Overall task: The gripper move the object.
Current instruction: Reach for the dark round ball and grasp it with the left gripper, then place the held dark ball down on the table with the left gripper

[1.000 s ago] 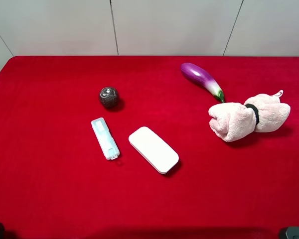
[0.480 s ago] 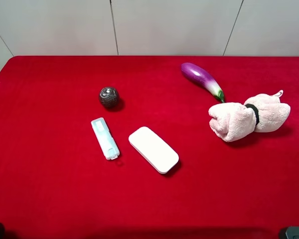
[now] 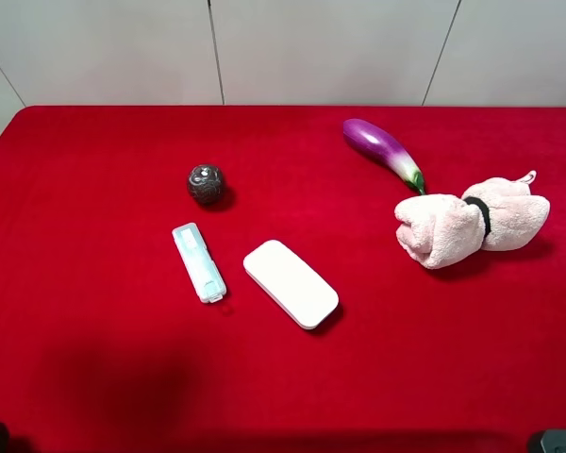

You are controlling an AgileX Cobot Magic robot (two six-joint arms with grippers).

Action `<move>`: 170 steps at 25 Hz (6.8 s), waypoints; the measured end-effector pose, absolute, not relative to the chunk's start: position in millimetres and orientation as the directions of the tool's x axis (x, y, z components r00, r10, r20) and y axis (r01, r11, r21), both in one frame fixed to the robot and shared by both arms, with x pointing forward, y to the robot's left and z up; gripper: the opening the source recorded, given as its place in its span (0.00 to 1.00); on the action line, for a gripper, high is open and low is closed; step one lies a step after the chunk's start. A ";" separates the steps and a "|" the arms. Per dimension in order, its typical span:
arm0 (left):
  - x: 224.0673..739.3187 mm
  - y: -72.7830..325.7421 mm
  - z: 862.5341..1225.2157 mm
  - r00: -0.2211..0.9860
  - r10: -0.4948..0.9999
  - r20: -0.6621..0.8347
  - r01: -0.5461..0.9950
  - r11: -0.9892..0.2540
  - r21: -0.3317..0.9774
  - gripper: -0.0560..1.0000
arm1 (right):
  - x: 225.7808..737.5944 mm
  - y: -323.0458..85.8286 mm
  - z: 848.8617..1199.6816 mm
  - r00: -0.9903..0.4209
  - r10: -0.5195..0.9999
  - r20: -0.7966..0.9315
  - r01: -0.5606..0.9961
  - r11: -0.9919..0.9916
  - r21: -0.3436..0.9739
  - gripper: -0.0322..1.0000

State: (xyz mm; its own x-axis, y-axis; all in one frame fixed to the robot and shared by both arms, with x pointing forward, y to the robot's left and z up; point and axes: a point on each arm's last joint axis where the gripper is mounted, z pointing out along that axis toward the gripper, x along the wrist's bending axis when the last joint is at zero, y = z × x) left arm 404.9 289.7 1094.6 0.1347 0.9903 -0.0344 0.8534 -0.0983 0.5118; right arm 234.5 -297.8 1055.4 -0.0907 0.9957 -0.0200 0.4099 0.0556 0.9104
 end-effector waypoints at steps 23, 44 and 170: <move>552.8 192.4 1023.7 0.443 0.897 -0.003 0.829 -0.408 0.383 0.98 | 234.5 -297.8 1055.4 -0.091 0.996 -0.020 0.410 0.056 0.910 0.70; 596.6 125.9 930.0 0.566 0.824 0.011 0.777 -0.538 0.326 0.98 | 234.5 -297.8 1055.4 -0.091 0.996 -0.020 0.410 0.056 0.910 0.70; 486.3 -143.6 1058.9 0.860 0.509 -0.039 0.447 -0.714 0.539 0.62 | 234.5 -297.8 1055.4 -0.091 0.996 -0.020 0.410 0.056 0.910 0.70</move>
